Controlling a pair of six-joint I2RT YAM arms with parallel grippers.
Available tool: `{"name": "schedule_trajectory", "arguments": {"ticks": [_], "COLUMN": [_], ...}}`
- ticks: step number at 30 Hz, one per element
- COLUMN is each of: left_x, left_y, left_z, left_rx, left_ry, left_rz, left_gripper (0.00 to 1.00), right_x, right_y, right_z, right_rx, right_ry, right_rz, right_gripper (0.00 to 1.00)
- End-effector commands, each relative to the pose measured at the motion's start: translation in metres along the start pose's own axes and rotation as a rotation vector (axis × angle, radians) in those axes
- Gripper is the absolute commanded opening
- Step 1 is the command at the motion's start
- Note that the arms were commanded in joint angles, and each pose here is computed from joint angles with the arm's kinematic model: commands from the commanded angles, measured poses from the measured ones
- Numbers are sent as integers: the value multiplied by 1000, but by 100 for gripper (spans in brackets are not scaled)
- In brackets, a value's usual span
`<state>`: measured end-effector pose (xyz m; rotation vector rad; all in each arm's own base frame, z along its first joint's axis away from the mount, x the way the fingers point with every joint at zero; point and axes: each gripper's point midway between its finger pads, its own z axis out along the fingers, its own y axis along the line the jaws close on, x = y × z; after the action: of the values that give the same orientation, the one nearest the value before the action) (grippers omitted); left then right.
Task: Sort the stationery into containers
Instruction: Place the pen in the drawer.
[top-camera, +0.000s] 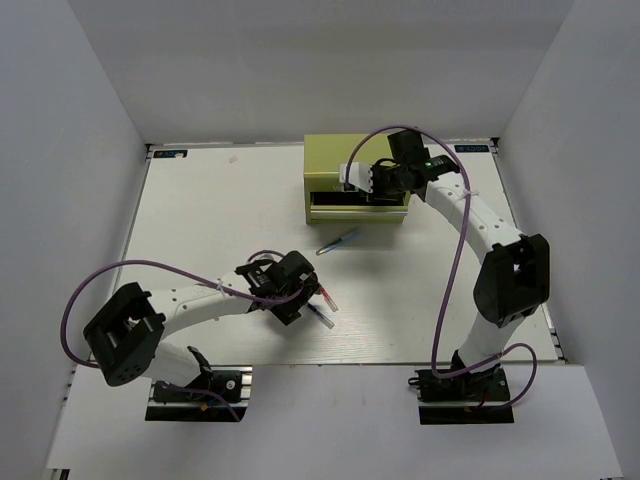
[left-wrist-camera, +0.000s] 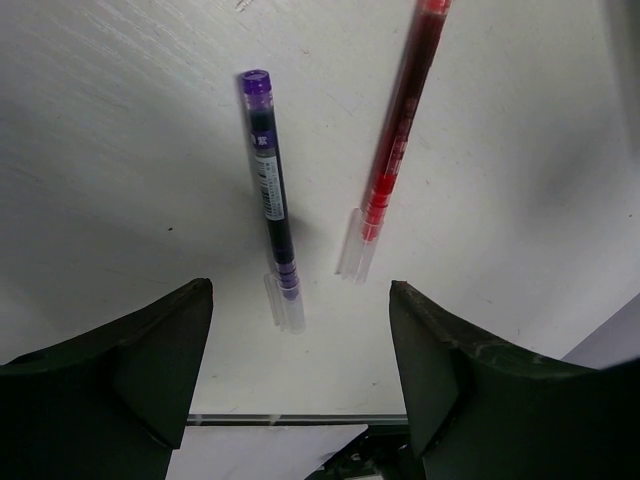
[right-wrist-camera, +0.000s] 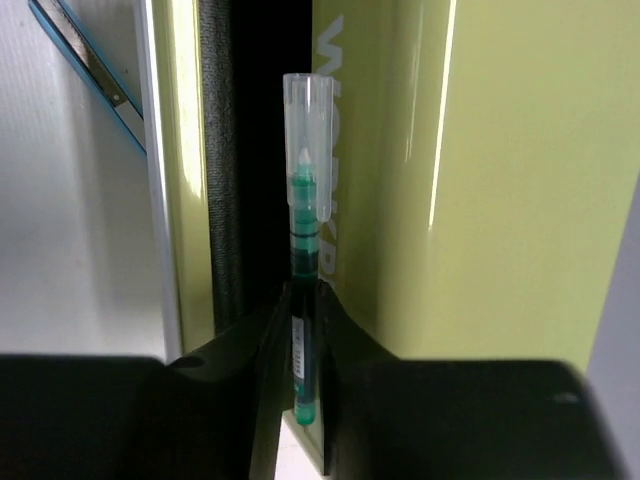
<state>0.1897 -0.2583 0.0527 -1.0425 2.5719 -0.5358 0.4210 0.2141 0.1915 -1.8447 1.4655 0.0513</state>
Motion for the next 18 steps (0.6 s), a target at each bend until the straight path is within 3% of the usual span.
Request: {"name": "schedule_trajectory", "arguments": {"ticks": [1, 4, 18], "left_x": [-2, 0, 7], "left_y": [-7, -4, 2], "left_z": [-4, -3, 17], "left_rx": [-4, -25, -133], "left_ry": [-6, 2, 12], "left_rz": [-25, -21, -1], "left_gripper": [81, 80, 74], "right_x": [-9, -11, -38], "right_y": [-16, -16, -5], "right_z": [-4, -5, -39], "right_rx": [42, 49, 71], "right_ry": [-6, -15, -127], "right_rz": [-11, 32, 198], "right_gripper": [24, 33, 36]}}
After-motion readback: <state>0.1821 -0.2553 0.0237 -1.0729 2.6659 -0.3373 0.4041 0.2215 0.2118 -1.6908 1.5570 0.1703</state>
